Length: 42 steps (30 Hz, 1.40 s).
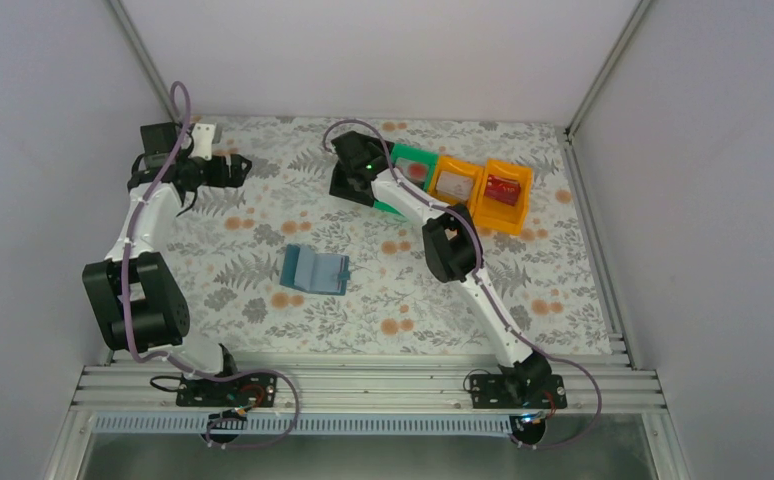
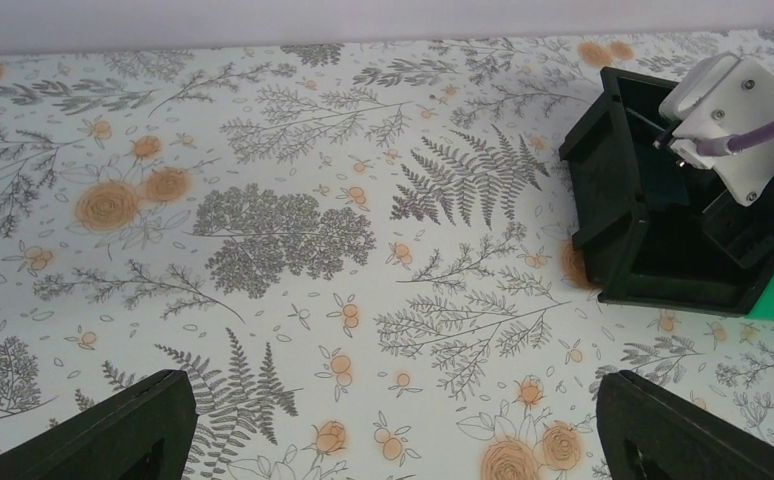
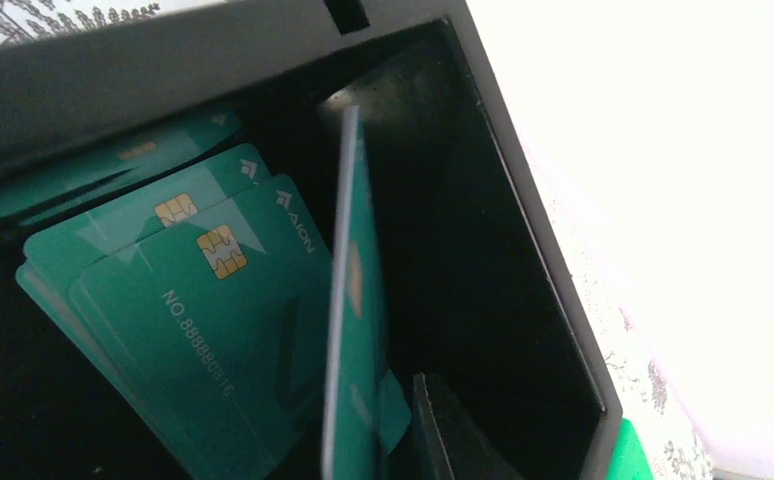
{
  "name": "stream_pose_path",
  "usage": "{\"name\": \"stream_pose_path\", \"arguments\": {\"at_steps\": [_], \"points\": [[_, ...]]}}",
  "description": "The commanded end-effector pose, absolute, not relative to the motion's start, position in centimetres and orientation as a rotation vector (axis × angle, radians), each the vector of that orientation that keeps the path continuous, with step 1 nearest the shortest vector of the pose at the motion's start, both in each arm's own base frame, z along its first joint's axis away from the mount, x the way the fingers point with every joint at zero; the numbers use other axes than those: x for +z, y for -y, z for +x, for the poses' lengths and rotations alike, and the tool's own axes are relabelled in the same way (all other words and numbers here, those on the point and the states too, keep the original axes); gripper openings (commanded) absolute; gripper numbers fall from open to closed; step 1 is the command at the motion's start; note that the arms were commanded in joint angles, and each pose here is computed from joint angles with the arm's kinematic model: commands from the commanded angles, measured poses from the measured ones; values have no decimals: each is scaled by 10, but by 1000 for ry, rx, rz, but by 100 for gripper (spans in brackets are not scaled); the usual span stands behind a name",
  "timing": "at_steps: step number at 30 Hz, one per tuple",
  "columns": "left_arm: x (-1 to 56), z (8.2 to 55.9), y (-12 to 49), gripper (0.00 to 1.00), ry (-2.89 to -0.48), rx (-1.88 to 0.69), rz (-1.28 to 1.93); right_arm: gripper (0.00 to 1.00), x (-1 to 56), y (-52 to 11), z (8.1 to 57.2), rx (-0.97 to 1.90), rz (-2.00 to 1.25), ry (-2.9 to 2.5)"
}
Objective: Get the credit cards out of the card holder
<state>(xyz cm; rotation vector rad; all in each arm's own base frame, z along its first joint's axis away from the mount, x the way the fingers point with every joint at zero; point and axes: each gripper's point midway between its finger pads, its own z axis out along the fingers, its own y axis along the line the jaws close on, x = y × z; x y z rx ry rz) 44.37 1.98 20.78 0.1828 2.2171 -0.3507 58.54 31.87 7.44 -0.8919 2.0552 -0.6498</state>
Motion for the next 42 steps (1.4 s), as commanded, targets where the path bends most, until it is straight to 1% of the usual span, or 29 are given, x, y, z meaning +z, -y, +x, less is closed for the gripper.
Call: {"name": "stream_pose_path", "arguments": {"at_steps": [1,3,5,8,11,16,21,27,32,38,42], "points": [[218,441,-21,100,-2183,-363,188,21,82,-316,597,-648,-821,-2035],[218,441,-22,100,-2181,-362,187,29,83,-317,598,-640,-820,-2031],[217,442,-22,100,-2182,-366,184,40,86,-320,599,-612,-819,-2027],[212,443,-21,100,-2190,-382,181,49,95,-329,599,-529,-814,-2022],[208,444,-21,100,-2202,-394,178,57,106,-339,598,-450,-811,-2008],[209,443,-21,100,-2199,-393,182,64,115,-349,599,-349,-822,-1993],[209,442,-20,100,-2198,-399,185,69,127,-346,602,-243,-767,-2013],[210,442,-19,100,-2197,-404,191,73,130,-340,610,-224,-747,-2004],[210,441,-18,100,-2198,-408,190,74,139,-341,610,-216,-742,-1992],[220,435,-15,100,-2189,-405,229,75,214,-352,594,-69,-738,-1903],[224,409,-1,99,-2215,-430,350,77,274,-354,568,13,-735,-1837]]}}
